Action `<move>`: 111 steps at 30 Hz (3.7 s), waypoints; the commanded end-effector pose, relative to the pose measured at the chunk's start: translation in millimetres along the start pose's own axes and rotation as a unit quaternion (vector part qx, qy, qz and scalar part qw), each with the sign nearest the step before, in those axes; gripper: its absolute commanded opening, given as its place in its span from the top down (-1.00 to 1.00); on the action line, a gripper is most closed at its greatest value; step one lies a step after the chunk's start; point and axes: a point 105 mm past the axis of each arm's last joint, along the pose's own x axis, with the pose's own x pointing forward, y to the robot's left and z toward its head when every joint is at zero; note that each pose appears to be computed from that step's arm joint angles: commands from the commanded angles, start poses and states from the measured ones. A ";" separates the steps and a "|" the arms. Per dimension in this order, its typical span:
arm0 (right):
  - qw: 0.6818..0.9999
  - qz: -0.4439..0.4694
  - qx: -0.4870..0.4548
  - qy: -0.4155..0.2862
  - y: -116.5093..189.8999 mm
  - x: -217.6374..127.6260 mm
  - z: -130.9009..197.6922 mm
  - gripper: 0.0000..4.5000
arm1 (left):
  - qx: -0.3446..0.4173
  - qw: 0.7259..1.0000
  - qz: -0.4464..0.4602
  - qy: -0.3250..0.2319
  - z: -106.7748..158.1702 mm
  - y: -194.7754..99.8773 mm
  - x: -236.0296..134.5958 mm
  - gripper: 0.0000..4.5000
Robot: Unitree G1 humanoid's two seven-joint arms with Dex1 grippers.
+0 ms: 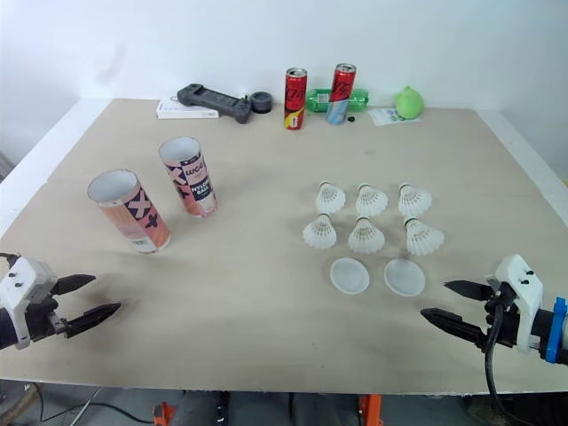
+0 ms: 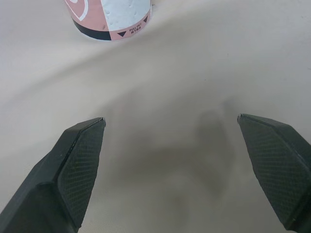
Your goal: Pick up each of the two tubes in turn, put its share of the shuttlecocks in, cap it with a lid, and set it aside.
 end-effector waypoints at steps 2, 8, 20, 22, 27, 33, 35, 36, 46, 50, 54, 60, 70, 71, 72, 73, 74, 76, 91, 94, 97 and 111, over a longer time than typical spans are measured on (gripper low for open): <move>1.000 0.004 -0.008 -0.004 1.1 -0.5 6.5 -0.99 | 0.012 1.000 0.013 -0.007 6.4 5.5 -6.0 -1.00; 1.000 0.005 -0.006 -0.009 0.9 -0.3 8.7 -0.99 | 0.018 1.000 0.011 -0.005 6.4 6.0 -5.6 -1.00; 1.000 0.008 -0.008 -0.013 0.2 1.0 11.1 -0.99 | 0.027 0.999 0.015 -0.009 9.6 7.7 -5.2 -1.00; 0.999 0.023 -0.006 -0.041 5.8 2.3 24.6 -0.99 | 0.029 0.999 0.020 -0.020 12.5 8.4 -4.7 -1.00; 0.977 0.128 -0.063 -0.156 61.7 22.9 104.1 -0.99 | 0.007 0.993 0.037 -0.108 32.5 -1.3 0.6 -1.00; 0.937 0.200 -0.127 -0.256 117.0 67.9 162.1 -0.99 | -0.037 0.966 0.154 -0.204 42.8 12.2 34.6 -1.00; 0.937 0.199 -0.131 -0.254 120.0 77.2 163.3 -0.99 | -0.048 0.962 0.167 -0.209 42.6 15.0 42.3 -1.00; 0.937 0.198 -0.132 -0.255 121.2 82.4 164.3 -0.99 | -0.051 0.960 0.173 -0.214 43.0 17.2 46.5 -1.00; 0.930 0.202 -0.130 -0.277 139.6 99.3 170.5 -0.99 | -0.036 0.962 0.144 -0.231 62.2 38.6 84.6 -1.00; 0.931 0.205 -0.122 -0.277 147.0 102.2 168.9 -0.99 | -0.026 0.963 0.129 -0.237 73.6 44.5 95.1 -1.00; 0.932 0.200 -0.117 -0.278 148.9 103.6 168.3 -0.99 | -0.016 0.963 0.125 -0.238 80.8 51.5 105.8 -1.00; 0.937 0.187 -0.111 -0.274 148.6 105.6 166.2 -0.99 | -0.012 0.962 0.121 -0.244 89.1 58.5 117.9 -1.00; 0.964 0.107 -0.045 -0.241 139.5 127.1 126.3 -1.00 | -0.002 0.965 0.118 -0.236 84.0 52.8 118.4 -0.37; 0.967 0.093 -0.048 -0.233 138.6 131.7 119.8 -1.00 | 0.000 0.965 0.118 -0.233 82.0 51.6 116.9 -0.37; 0.969 0.078 -0.051 -0.228 137.3 135.7 114.7 -1.00 | 0.001 0.966 0.118 -0.232 80.6 50.3 115.5 -0.37; 0.971 0.055 -0.051 -0.227 133.1 139.7 111.4 -1.00 | 0.001 0.966 0.118 -0.231 79.9 48.8 114.3 -0.37; 0.972 0.032 -0.045 -0.227 128.2 143.4 108.9 -1.00 | 0.003 0.966 0.117 -0.230 79.3 47.2 113.4 -0.37; 0.976 -0.003 -0.038 -0.216 120.1 152.2 101.4 -1.00 | 0.004 0.967 0.115 -0.229 78.7 44.4 110.9 -0.37; 0.965 -0.131 0.024 -0.225 85.6 186.9 108.9 -1.00 | -0.020 0.964 0.104 -0.246 84.5 36.4 111.5 -0.37; 0.960 -0.158 0.044 -0.226 77.7 188.9 111.1 -1.00 | -0.023 0.963 0.102 -0.249 85.6 35.6 111.6 -0.37; 0.955 -0.174 0.068 -0.230 71.5 189.3 113.6 -1.00 | -0.025 0.963 0.097 -0.251 86.6 33.3 112.7 -0.37; 0.952 -0.172 0.114 -0.228 68.7 191.0 112.2 -0.15 | -0.028 0.965 0.073 -0.251 86.0 23.3 115.9 -0.35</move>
